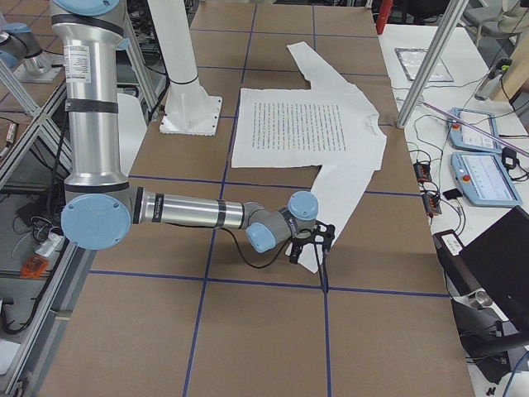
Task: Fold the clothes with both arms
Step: 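Grasp the cuff of the sleeve nearest the right gripper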
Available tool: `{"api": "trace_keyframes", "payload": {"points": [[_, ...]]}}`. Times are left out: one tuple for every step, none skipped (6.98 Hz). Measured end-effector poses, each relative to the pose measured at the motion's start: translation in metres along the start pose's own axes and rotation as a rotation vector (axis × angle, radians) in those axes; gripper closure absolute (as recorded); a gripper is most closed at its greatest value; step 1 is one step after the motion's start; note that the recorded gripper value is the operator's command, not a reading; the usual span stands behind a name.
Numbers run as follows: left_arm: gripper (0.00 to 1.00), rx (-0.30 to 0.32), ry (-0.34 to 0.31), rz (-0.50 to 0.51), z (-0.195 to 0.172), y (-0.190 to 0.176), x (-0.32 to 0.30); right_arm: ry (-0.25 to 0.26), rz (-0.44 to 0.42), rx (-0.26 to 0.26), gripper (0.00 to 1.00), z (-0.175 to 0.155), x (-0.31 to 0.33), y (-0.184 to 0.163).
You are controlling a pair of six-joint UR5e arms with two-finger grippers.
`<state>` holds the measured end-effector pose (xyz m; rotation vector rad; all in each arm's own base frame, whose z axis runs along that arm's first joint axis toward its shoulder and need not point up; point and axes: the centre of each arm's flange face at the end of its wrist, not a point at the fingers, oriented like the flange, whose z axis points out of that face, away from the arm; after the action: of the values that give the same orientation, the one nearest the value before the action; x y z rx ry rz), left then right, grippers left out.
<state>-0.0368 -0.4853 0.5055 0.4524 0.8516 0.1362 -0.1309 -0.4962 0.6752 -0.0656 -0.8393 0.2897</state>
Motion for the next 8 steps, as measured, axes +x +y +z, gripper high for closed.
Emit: {"api": "trace_keyframes", "payload": {"points": [[0.00, 0.001, 0.000, 0.000, -0.001, 0.000, 0.000, 0.006, 0.007, -0.006, 0.28, 0.004, 0.002, 0.000], [0.00, 0.000, 0.000, -0.001, -0.001, 0.002, 0.000, 0.007, 0.007, -0.009, 0.29, 0.006, 0.002, -0.001], [0.00, -0.001, -0.001, -0.002, 0.000, 0.003, -0.001, 0.008, 0.005, -0.013, 0.30, 0.009, 0.000, 0.000], [0.00, -0.002, -0.001, -0.003, 0.000, 0.003, -0.001, 0.009, 0.002, -0.019, 0.38, 0.011, -0.001, 0.002], [0.00, -0.002, -0.001, -0.002, 0.000, 0.002, -0.001, 0.010, 0.001, -0.023, 0.58, 0.013, -0.001, 0.003], [0.00, -0.001, 0.000, -0.002, 0.000, 0.002, -0.001, 0.013, 0.003, -0.027, 0.79, 0.014, 0.001, 0.005], [0.00, -0.001, -0.001, -0.002, 0.000, 0.002, -0.001, 0.017, 0.006, -0.030, 0.96, 0.016, 0.004, 0.005], [0.00, -0.001, -0.001, -0.002, 0.000, 0.002, -0.001, 0.020, 0.010, -0.033, 1.00, 0.018, 0.006, 0.005]]}}
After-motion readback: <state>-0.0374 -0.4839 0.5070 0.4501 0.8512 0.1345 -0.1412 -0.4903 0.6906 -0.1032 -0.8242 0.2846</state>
